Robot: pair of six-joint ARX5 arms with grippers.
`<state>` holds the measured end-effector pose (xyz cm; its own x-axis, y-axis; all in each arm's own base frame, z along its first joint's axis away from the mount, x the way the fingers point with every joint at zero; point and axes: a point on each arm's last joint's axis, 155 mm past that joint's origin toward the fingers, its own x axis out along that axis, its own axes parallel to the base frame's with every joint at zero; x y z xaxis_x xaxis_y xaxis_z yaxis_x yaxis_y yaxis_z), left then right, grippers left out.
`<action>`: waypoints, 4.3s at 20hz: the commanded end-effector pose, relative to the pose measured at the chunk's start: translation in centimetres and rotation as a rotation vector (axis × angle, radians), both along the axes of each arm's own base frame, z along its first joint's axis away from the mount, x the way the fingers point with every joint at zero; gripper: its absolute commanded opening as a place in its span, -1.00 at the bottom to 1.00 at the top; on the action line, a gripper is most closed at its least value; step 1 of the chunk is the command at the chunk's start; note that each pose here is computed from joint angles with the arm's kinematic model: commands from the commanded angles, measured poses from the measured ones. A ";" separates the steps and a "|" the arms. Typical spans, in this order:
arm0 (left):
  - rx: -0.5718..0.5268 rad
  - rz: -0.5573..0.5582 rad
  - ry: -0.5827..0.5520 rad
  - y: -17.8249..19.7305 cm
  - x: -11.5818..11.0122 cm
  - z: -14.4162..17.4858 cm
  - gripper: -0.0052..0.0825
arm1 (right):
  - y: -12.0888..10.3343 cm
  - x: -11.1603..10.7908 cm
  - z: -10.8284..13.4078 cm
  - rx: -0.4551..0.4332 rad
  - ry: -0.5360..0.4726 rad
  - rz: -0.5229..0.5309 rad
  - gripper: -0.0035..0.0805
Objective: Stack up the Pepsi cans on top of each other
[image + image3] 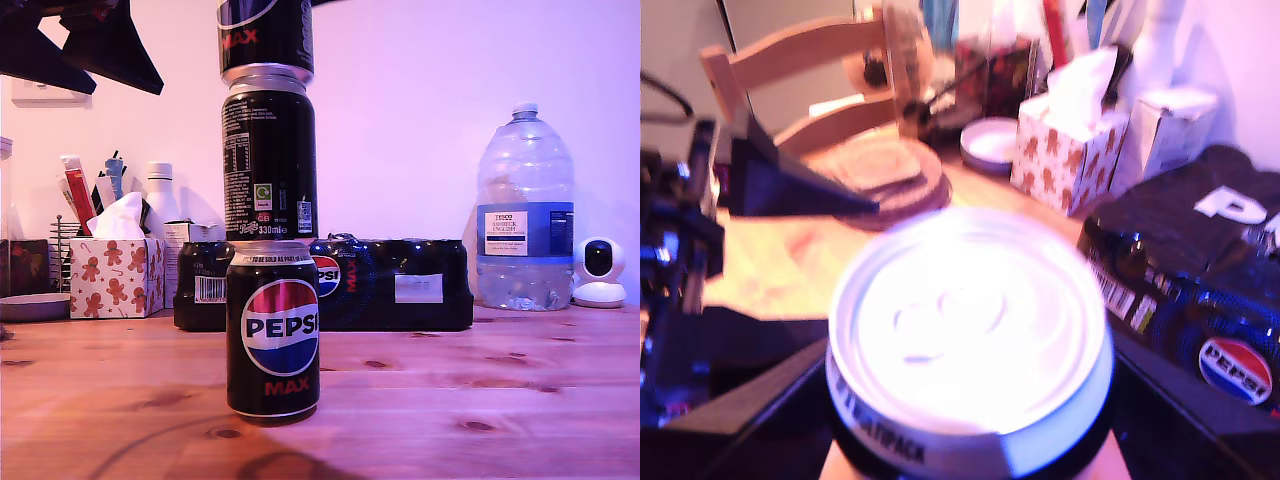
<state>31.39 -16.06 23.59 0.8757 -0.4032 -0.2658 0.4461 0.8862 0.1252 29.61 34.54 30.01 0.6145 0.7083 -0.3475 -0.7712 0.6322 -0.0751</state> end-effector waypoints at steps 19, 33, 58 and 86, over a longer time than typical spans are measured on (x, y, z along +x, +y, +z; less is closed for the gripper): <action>0.004 -0.001 -0.008 0.1 0.0 0.1 0.78 | -2.1 0.2 8.5 0.006 -0.156 -0.076 0.72; 0.154 0.079 0.005 3.3 -1.8 -0.4 -0.84 | -12.5 -0.5 11.0 -0.275 -0.208 -0.358 -0.83; -0.202 -0.260 0.028 1.0 -7.3 4.0 -0.94 | -27.1 -6.5 7.8 -0.021 -0.253 -0.572 -0.95; -0.313 -0.130 -0.055 4.0 -6.6 1.2 -0.94 | -31.5 -1.8 -2.4 0.100 -0.254 -0.682 -0.95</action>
